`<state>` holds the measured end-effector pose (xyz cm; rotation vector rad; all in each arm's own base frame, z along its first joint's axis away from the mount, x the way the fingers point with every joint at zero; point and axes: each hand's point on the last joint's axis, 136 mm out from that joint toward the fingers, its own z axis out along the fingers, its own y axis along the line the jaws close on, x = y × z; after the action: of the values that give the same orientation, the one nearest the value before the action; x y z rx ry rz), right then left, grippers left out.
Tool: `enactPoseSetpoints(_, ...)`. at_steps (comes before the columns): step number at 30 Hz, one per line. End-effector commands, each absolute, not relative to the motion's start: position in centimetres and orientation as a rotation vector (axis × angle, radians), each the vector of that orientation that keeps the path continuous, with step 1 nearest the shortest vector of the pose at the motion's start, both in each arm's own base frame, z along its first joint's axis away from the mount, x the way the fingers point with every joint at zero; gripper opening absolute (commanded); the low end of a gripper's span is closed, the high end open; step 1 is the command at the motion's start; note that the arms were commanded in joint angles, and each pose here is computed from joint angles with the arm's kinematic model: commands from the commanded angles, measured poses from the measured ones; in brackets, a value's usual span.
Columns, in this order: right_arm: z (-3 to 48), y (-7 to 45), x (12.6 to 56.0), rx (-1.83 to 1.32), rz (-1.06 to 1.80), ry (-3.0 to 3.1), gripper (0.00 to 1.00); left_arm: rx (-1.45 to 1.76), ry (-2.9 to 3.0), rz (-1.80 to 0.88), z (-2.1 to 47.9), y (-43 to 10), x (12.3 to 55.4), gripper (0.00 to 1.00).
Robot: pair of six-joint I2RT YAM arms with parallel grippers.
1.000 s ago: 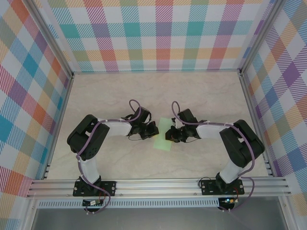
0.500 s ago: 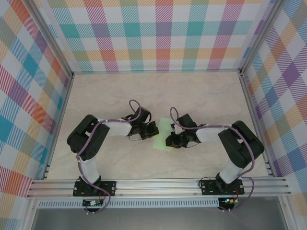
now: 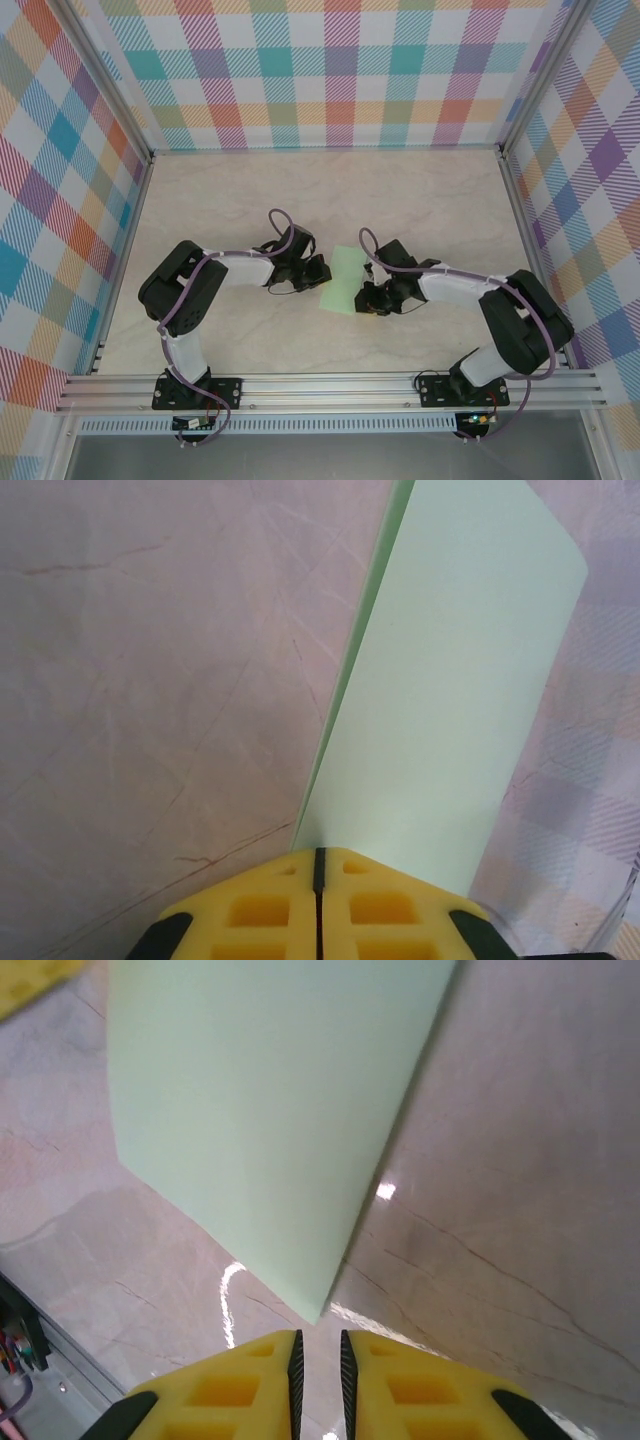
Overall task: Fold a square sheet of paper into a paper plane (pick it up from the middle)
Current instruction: Fold the square sheet of paper in half at the center of the table.
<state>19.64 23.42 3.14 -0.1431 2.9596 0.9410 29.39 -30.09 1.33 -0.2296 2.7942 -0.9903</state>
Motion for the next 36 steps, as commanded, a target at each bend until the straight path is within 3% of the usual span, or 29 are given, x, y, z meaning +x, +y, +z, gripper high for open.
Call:
enactPoseSetpoints(1, 5.4, 23.4, 23.6, -0.045, 0.801, 2.86, 0.21, -0.296, 3.045, -0.642, -3.6, -25.7, 24.5, 0.15)
enactPoseSetpoints(7, 4.8, 23.8, 27.9, 0.102, 0.643, 2.845, 0.21, -0.288, 2.886, -0.702, 2.5, -26.6, 27.5, 0.39)
enactPoseSetpoints(10, 3.8, 24.4, 28.6, 0.1, 0.631, 2.872, 0.2, -0.34, 2.849, -0.65, 3.3, -25.2, 27.8, 0.45)
enactPoseSetpoints(18, 3.6, 27.0, 29.3, 0.016, 0.756, 2.871, 0.19, -0.471, 2.855, -0.656, 2.5, -22.4, 26.4, 0.49)
enactPoseSetpoints(28, 0.5, 25.0, 29.2, 0.149, 0.582, 2.943, 0.18, -0.413, 2.895, -0.943, 3.3, -24.6, 23.7, 0.57)
enactPoseSetpoints(36, -1.6, 23.4, 27.7, 0.334, 0.602, 3.007, 0.19, -0.372, 2.909, -1.049, 4.2, -25.6, 22.3, 0.64)
